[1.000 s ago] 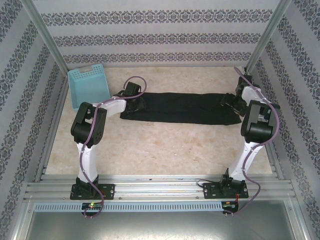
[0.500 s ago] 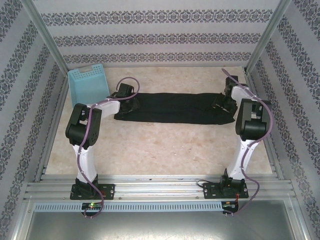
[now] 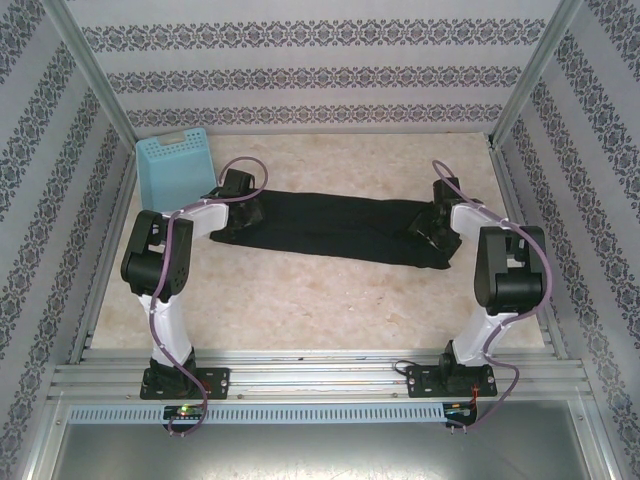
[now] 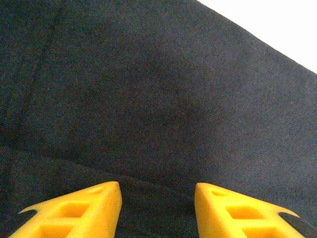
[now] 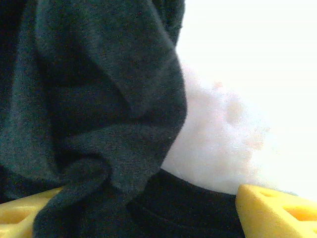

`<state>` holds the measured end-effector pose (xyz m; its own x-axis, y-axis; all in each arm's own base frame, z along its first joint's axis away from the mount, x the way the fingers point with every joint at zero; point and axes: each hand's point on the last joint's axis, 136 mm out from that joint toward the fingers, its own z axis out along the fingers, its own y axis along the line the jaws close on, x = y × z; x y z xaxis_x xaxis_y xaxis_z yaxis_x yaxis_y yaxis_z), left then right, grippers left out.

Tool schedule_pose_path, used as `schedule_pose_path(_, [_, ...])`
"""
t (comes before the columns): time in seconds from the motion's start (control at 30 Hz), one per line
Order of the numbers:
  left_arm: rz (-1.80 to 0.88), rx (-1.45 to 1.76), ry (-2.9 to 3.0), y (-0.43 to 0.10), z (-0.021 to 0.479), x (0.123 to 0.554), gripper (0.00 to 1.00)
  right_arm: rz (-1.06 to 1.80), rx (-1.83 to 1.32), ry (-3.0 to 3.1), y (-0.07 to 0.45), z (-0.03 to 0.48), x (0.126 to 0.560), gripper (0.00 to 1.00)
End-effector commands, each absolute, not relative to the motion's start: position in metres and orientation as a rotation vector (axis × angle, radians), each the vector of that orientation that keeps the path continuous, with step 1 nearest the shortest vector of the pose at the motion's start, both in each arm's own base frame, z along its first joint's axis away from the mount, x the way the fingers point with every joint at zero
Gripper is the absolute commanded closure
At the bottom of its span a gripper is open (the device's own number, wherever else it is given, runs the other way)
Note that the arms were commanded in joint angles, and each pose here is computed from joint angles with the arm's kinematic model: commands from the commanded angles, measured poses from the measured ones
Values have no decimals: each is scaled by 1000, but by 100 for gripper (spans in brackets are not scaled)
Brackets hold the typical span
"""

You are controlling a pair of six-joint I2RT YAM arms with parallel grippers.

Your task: Fold the inside-out t-shirt

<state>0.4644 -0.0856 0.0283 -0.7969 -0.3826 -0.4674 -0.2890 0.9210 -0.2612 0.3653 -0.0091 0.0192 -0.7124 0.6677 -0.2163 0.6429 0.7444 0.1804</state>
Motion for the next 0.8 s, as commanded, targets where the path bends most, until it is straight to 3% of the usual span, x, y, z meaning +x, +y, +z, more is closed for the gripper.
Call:
schedule_pose_path(0.0, [-97, -514, 2651, -56, 7, 440, 55, 55, 1115, 2703, -13, 7, 348, 25])
schedule_pose_path(0.1, [-90, -517, 2644, -53, 8, 444, 55, 37, 1066, 2724, -1, 9, 348, 32])
schedule_pose_path(0.3, [-104, -532, 2631, -51, 11, 448, 55, -2, 1070, 2709, 16, 11, 338, 29])
schedule_pose_path(0.4, [-121, -527, 2632, -53, 12, 449, 55, -23, 1060, 2708, 19, 10, 336, 33])
schedule_pose_path(0.77, [-179, -541, 2634, -60, 10, 443, 56, 71, 979, 2714, 27, 13, 350, 94])
